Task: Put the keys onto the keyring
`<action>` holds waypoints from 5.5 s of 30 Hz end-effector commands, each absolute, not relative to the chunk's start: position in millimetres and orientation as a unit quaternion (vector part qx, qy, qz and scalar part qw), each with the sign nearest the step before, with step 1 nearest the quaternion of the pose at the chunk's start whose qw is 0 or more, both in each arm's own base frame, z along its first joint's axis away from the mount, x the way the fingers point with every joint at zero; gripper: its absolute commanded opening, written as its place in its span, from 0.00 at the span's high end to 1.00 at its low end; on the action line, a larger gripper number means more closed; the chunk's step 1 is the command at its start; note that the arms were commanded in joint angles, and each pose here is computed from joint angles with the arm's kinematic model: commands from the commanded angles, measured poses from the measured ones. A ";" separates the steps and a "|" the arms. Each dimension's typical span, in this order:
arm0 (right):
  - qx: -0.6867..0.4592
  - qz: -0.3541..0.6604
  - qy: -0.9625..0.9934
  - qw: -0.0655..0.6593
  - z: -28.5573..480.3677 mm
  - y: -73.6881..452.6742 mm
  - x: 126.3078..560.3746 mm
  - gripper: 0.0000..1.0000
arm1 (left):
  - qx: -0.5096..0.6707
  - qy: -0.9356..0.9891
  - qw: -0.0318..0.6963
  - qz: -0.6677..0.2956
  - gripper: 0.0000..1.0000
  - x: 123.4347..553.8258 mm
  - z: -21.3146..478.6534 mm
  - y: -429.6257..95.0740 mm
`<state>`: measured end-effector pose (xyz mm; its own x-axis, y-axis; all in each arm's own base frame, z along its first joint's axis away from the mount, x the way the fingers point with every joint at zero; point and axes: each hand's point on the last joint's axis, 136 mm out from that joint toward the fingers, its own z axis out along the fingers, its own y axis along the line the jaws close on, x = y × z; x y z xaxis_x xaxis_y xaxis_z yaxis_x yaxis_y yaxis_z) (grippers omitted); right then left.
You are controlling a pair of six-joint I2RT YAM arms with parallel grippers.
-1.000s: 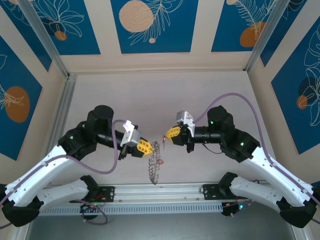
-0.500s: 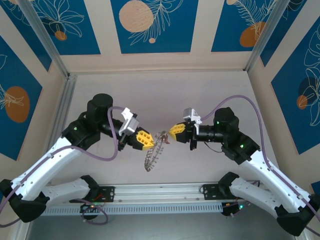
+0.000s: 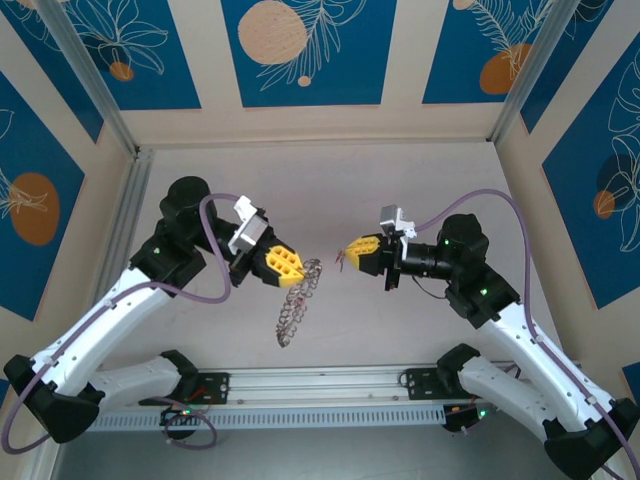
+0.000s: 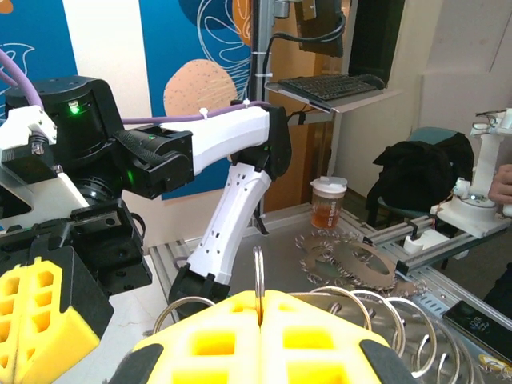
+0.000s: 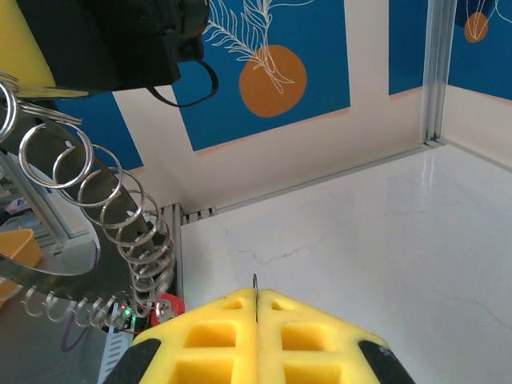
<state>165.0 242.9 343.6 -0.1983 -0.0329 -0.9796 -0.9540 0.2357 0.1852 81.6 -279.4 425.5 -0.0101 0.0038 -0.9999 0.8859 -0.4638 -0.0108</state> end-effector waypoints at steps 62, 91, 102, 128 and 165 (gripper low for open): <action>-0.371 0.408 0.709 0.440 290.5 269.0 167.6 1.00 | 0.454 0.580 0.482 -0.474 1.00 165.9 338.8 -290.6; -0.080 0.367 0.907 0.192 67.9 221.1 231.9 0.90 | 0.445 0.592 0.494 -0.456 1.00 162.5 328.2 -278.8; -0.192 0.355 0.857 0.321 181.8 217.2 215.6 0.47 | 0.463 0.566 0.482 -0.483 1.00 149.7 335.1 -282.8; -0.450 0.519 0.591 0.423 337.6 294.9 110.4 0.62 | 0.523 0.502 0.426 -0.542 1.00 109.4 340.3 -295.3; -0.506 0.336 0.724 0.326 317.4 275.6 129.0 1.00 | 0.524 0.578 0.443 -0.441 0.64 132.7 336.4 -286.9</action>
<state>133.4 285.1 333.2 -0.2574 -0.4085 -0.8757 -0.9557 0.2417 0.1681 130.1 -286.5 335.6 -0.0769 0.1897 -0.9788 0.9965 0.0458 -0.0694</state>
